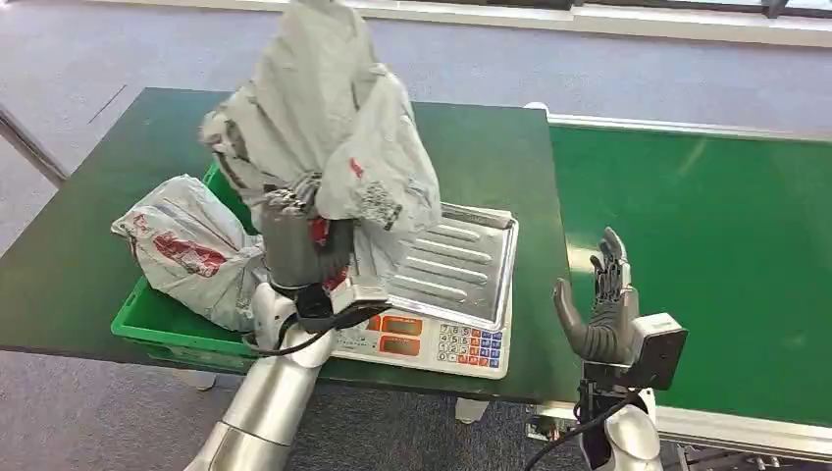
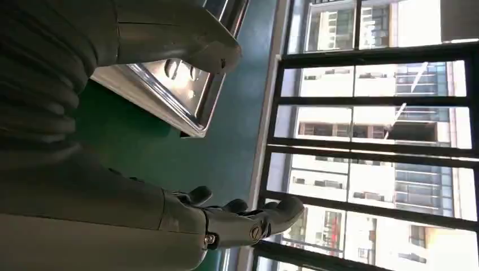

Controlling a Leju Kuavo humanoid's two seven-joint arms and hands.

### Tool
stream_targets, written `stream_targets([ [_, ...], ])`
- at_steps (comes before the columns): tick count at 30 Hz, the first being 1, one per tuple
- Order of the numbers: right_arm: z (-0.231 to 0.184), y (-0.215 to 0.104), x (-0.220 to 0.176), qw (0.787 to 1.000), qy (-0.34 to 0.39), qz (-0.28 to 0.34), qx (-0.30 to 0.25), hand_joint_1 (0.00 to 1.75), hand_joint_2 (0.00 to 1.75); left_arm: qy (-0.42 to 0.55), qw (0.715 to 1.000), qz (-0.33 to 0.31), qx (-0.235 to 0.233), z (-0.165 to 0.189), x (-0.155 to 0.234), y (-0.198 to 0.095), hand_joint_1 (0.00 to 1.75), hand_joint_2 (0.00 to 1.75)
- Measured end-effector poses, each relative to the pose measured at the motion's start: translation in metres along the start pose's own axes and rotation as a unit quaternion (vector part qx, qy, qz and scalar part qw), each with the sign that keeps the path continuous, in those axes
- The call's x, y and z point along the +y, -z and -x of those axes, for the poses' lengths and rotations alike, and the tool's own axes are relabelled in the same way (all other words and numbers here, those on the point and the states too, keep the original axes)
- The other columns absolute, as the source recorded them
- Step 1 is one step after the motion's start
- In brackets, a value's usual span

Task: Moved the parcel from conveyor to table for the left to box.

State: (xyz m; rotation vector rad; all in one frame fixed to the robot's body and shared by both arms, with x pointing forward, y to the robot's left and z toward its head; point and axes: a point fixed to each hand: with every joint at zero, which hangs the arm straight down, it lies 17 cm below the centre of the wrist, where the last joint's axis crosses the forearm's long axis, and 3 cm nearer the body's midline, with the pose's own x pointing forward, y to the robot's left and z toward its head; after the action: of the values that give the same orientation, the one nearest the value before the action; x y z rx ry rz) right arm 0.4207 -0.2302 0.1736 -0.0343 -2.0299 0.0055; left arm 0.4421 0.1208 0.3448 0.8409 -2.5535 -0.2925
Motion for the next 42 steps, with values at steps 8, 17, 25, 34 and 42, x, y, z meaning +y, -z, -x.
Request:
stream_targets([
  [8, 0.002, -0.004, -0.002, 1.0, -0.001, 0.004, 0.001, 0.0, 1.75, 0.078, 0.994, -0.076, -0.03, -0.005, 0.079, 0.015, 1.75, 1.75],
  [17, 0.003, -0.011, -0.009, 1.0, -0.005, 0.012, 0.005, 0.0, 1.75, 0.211, 0.964, -0.157, -0.044, 0.008, 0.188, 0.02, 1.75, 1.75],
  [25, 0.002, -0.011, -0.009, 1.0, -0.006, 0.011, 0.007, 0.0, 1.75, 0.277, 0.957, -0.086, -0.012, 0.041, 0.172, 0.01, 1.69, 1.75],
  [34, 0.001, -0.009, -0.002, 0.999, -0.022, -0.026, 0.006, 0.0, 1.75, 0.257, 0.872, 0.319, 0.269, 0.208, -0.011, -0.141, 1.75, 1.75],
  [42, 0.006, -0.01, -0.006, 0.999, -0.027, -0.024, 0.014, 0.0, 1.75, 0.261, 0.846, 0.359, 0.297, 0.229, -0.024, -0.167, 1.75, 1.75],
])
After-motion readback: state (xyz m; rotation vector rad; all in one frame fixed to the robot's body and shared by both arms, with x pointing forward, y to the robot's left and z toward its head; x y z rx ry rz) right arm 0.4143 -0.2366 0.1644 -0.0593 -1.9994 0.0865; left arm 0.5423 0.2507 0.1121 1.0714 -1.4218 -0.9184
